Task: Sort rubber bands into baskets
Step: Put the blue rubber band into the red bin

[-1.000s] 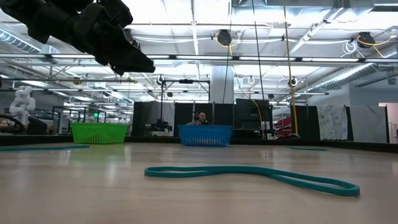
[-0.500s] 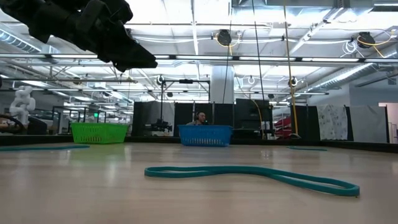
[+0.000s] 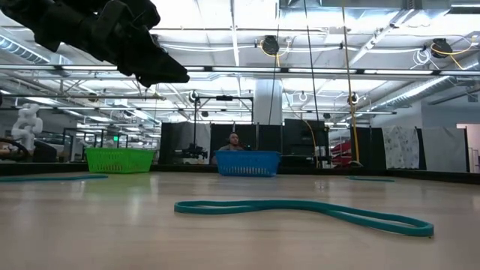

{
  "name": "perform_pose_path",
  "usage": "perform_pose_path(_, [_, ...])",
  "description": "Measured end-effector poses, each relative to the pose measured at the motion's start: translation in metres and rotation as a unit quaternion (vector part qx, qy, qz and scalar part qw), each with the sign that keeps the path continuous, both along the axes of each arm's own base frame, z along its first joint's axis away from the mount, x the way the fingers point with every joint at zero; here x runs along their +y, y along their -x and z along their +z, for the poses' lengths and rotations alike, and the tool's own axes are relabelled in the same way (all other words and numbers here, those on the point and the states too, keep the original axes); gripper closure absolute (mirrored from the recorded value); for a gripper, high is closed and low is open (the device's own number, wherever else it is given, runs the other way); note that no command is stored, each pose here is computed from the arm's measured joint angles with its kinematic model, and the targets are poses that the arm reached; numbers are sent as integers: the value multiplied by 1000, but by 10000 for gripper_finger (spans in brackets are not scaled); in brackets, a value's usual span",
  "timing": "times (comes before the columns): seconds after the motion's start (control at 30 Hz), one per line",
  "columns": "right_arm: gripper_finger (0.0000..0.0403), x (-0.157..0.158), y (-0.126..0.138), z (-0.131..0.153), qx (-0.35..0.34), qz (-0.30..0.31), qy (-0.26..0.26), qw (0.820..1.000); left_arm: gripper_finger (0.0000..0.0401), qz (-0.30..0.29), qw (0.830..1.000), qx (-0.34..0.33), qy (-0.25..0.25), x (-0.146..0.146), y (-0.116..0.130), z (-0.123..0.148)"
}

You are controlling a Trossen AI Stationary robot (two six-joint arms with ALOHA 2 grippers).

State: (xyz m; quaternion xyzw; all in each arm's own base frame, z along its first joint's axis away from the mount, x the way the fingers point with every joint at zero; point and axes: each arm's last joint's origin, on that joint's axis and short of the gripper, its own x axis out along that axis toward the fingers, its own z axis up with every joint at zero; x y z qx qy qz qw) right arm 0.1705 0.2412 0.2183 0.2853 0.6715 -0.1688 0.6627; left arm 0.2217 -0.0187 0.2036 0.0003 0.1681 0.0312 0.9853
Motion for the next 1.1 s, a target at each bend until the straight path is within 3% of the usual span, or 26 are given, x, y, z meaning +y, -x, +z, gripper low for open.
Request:
perform_pose_path(0.27, [280, -10, -7, 13, -21, 0, -21, 1000, 255, -7, 999, 29, 30, -1, 1, -4])
perform_pose_path(0.5, [283, -32, -20, 31, -55, -12, -42, 998, 255, 10, 992, 109, 68, -1, 2, -1])
perform_pose_path(0.77, [292, -67, -57, 33, -113, 58, -33, 991, 255, 55, 972, 195, 121, 0, 12, -13])
perform_pose_path(0.93, [292, -95, -91, 39, -218, 161, 1, 963, 255, 97, 946, 271, 149, 1, 24, -24])
perform_pose_path(1.1, [292, -126, -123, 49, -337, 249, 95, 903, 255, 146, 905, 353, 187, 2, 40, -33])
